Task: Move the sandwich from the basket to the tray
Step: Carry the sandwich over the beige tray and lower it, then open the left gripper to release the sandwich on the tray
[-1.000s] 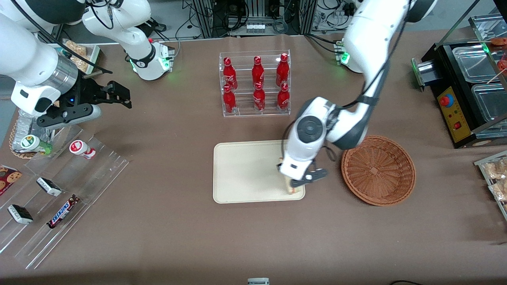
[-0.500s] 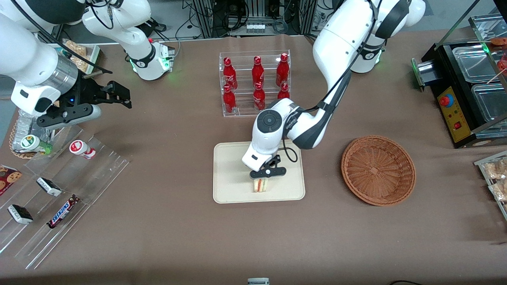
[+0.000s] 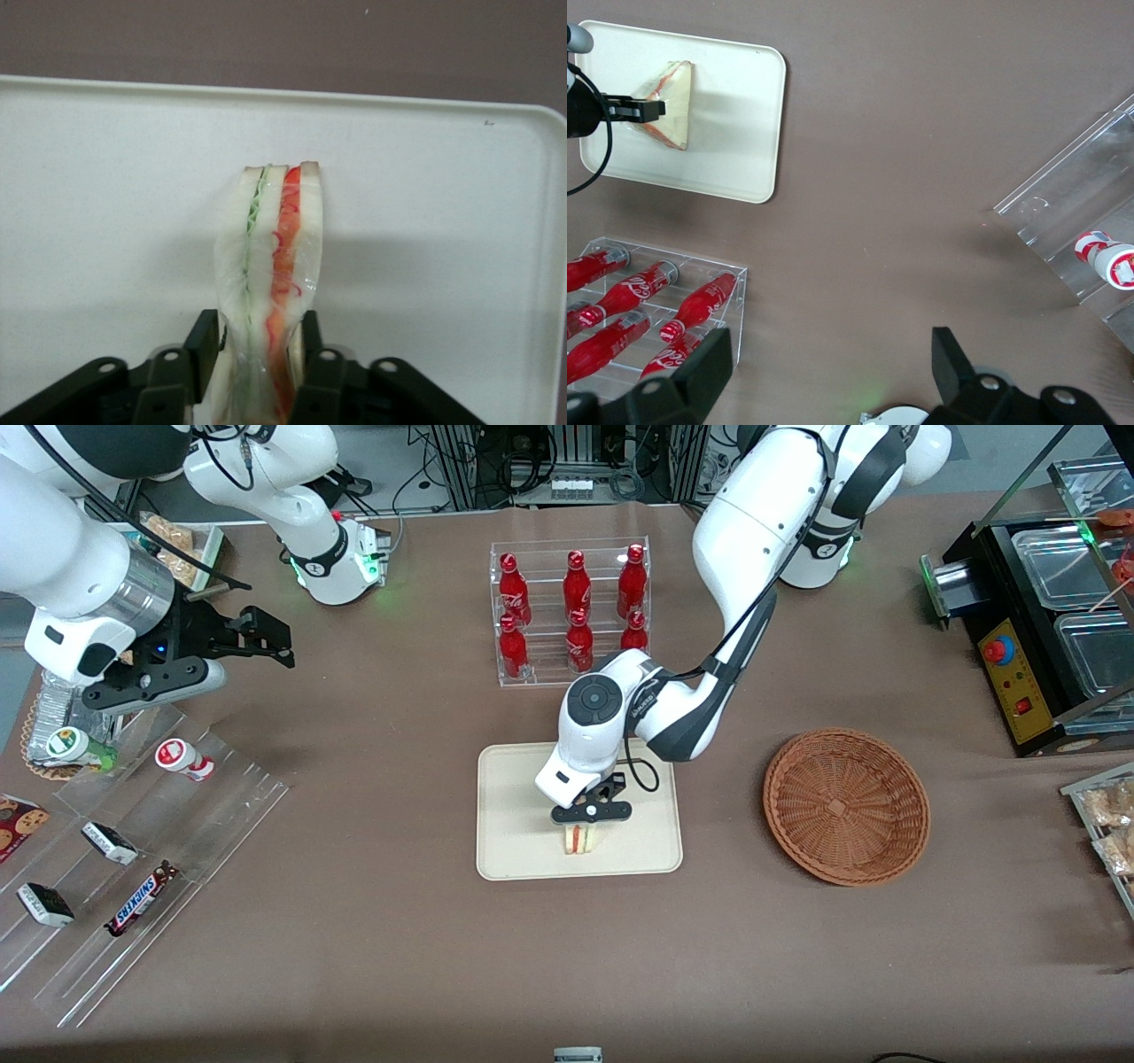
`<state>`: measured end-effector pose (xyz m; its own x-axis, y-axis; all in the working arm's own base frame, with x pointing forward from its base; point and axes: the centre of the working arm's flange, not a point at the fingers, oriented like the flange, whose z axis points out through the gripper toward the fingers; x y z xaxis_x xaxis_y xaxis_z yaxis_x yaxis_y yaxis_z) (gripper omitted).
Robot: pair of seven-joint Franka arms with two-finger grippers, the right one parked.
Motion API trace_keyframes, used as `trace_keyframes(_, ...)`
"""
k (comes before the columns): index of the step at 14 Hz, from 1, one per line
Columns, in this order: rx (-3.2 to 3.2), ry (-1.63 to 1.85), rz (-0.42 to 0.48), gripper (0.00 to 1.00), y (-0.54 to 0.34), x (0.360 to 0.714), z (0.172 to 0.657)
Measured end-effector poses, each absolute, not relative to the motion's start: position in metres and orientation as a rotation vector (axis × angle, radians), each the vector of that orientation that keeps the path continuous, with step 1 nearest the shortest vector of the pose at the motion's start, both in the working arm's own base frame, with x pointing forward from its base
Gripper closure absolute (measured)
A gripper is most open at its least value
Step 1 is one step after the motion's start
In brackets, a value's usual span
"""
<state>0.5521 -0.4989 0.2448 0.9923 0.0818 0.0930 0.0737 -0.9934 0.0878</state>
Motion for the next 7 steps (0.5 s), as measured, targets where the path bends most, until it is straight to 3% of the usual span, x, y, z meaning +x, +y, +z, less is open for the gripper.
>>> trace_keyframes(5,3.051,0.170,0.201,0.00,-0.477,0.569,0.356)
trace_keyframes(7,3.072,0.198,0.192,0.00,-0.458,0.566,0.410)
